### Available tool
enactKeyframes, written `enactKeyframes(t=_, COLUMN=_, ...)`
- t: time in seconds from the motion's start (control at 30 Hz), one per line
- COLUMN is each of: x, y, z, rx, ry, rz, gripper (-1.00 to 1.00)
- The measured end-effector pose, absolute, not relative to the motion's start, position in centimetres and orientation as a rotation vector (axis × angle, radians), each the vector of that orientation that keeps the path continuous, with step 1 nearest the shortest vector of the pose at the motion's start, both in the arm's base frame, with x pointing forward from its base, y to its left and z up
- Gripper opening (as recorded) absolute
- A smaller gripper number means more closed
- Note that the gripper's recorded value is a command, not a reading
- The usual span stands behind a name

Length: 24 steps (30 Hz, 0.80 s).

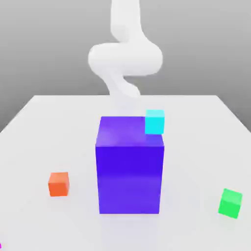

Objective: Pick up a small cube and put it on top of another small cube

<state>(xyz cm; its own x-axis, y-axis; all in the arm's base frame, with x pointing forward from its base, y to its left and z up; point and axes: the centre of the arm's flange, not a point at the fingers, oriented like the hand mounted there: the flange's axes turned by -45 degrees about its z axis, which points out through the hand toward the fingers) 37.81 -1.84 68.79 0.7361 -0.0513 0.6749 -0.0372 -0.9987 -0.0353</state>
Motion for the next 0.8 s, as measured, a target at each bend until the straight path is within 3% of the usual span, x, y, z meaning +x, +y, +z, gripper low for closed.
enactKeyframes(t=0.4, x=49.5, y=-12.5, z=54.1, rx=-2.976, ry=0.372, rz=-0.716, gripper=0.0)
enactKeyframes(t=0.8, x=52.8, y=-24.5, z=35.1, rx=-2.998, ry=0.703, rz=-0.321, gripper=0.0)
